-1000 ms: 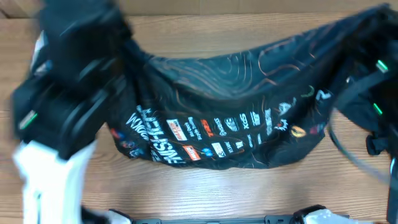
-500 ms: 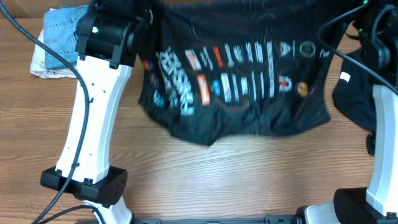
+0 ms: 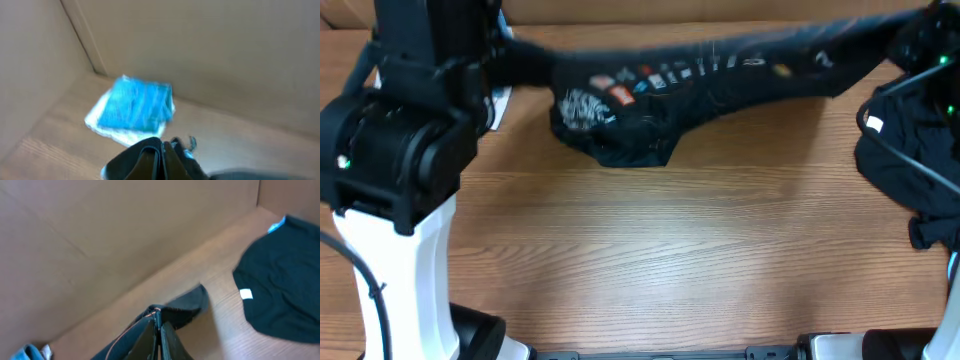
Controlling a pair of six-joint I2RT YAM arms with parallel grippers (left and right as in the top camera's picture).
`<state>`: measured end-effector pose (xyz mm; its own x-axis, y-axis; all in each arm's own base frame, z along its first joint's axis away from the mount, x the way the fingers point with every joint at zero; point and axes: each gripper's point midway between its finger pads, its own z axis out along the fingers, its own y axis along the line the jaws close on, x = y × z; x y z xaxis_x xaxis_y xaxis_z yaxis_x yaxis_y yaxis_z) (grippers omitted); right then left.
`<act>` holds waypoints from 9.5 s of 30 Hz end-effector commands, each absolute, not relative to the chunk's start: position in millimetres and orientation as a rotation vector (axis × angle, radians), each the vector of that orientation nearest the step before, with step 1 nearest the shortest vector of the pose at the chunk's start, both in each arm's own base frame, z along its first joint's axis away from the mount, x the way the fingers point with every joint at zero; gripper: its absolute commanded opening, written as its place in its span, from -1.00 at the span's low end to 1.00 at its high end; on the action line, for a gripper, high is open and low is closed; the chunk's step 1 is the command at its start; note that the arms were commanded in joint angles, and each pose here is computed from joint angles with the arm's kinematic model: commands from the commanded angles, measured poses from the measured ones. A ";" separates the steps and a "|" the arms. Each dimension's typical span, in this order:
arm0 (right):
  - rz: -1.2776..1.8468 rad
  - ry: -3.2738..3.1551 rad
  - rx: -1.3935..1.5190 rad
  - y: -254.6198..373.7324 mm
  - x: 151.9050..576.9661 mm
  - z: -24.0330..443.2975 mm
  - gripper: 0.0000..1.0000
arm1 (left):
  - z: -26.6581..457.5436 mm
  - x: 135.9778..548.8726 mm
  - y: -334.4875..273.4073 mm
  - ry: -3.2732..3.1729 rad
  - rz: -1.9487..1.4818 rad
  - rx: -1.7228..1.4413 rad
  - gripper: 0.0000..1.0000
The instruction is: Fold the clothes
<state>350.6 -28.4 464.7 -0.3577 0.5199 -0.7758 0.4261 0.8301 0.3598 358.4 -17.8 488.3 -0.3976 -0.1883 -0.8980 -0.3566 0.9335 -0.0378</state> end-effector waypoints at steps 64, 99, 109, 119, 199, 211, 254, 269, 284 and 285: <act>0.088 2.288 0.654 -26.2 358.7 409.4 -0.17 | 291.3 423.0 -100.2 2.684 0.047 -0.200 -0.26; 0.069 2.684 0.715 -36.7 534.1 150.6 1.00 | 25.0 521.5 -76.8 3.016 -0.183 -0.664 0.04; 0.053 2.748 0.731 -36.6 534.5 116.0 1.00 | 22.2 542.4 -56.3 2.766 -0.135 -1.191 -0.03; 0.052 2.764 0.792 -36.5 533.6 100.6 1.00 | 22.6 545.4 -49.8 2.631 -0.162 -1.465 -0.03; -0.015 2.781 1.173 -40.1 502.8 10.4 -0.92 | -28.7 524.8 -21.8 2.733 0.049 -1.462 -0.92; -0.125 2.729 1.250 -51.5 476.9 67.3 -0.92 | 25.5 491.4 -14.2 2.781 0.192 -1.496 -0.92; -0.153 2.681 1.204 -59.0 488.1 72.2 -0.92 | -30.4 550.9 26.0 2.792 -0.103 -1.240 0.02; -0.155 2.688 1.190 -60.2 483.5 81.5 -0.92 | -12.2 537.2 27.5 2.826 -0.003 -1.208 -0.92; -0.108 2.586 1.174 -64.2 439.0 191.8 -0.92 | 168.9 499.9 0.9 2.784 -0.137 -0.901 -0.92; -0.122 2.587 1.175 -65.2 434.8 195.0 -0.92 | 175.7 499.0 -5.4 2.787 -0.187 -0.872 -0.92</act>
<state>443.6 -56.5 175.6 -0.6382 0.7241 -0.2615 0.7400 0.6707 0.0509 503.2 12.6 140.6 -0.7286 -0.6679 -0.1519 -0.6624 0.7435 -0.0915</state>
